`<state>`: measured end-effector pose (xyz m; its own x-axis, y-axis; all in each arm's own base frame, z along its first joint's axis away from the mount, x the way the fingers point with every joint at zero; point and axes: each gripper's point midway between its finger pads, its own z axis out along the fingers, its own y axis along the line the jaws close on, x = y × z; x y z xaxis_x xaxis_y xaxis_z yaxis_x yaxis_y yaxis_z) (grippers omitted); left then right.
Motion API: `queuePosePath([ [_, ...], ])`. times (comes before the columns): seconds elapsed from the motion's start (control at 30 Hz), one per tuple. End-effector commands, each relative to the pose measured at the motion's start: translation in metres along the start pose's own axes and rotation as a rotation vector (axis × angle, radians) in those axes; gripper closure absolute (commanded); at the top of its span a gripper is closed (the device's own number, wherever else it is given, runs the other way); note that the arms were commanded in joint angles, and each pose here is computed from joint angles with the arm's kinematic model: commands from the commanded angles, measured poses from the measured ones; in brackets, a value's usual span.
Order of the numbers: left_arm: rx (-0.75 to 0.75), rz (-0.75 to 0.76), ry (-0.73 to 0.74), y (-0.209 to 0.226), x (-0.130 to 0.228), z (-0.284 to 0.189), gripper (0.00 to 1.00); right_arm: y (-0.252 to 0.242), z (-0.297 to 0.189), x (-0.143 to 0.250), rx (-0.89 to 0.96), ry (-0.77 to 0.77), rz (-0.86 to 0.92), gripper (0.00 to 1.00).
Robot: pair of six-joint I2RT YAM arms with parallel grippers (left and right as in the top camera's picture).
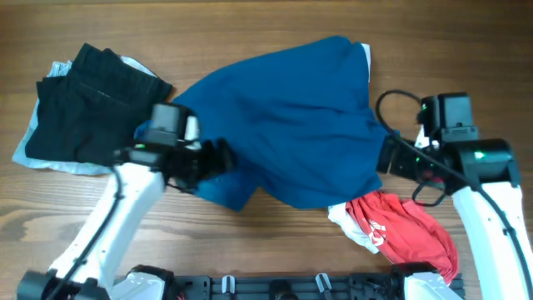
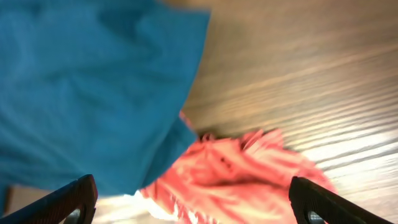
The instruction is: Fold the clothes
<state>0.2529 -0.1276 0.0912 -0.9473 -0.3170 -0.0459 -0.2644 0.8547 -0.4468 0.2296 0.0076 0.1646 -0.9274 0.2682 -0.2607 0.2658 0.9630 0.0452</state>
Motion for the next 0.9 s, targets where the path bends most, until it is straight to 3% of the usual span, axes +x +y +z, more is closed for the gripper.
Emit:
queuePosePath([
  [0.0,-0.018,0.176,0.151,-0.026,0.05,0.027,0.13,0.016,0.03,0.037,-0.108,0.161,-0.013,0.02],
  [0.07,-0.065,0.243,0.207,-0.028,0.071,0.04,0.14,0.034,0.037,0.045,-0.209,0.196,0.001,0.02],
  [0.2,-0.125,0.243,0.288,-0.027,0.096,0.06,0.14,0.038,0.05,0.069,-0.199,0.277,0.086,0.03],
  [0.47,-0.055,0.278,0.227,-0.046,0.082,0.075,0.12,0.05,0.082,0.129,-0.143,0.405,0.073,0.05],
  [0.67,-0.037,0.286,0.21,-0.051,0.078,0.076,0.11,0.037,0.101,0.126,0.023,0.292,0.127,0.04],
  [0.87,-0.037,0.286,0.211,-0.051,0.078,0.076,0.08,0.058,0.112,0.102,-0.019,0.165,0.077,0.07],
])
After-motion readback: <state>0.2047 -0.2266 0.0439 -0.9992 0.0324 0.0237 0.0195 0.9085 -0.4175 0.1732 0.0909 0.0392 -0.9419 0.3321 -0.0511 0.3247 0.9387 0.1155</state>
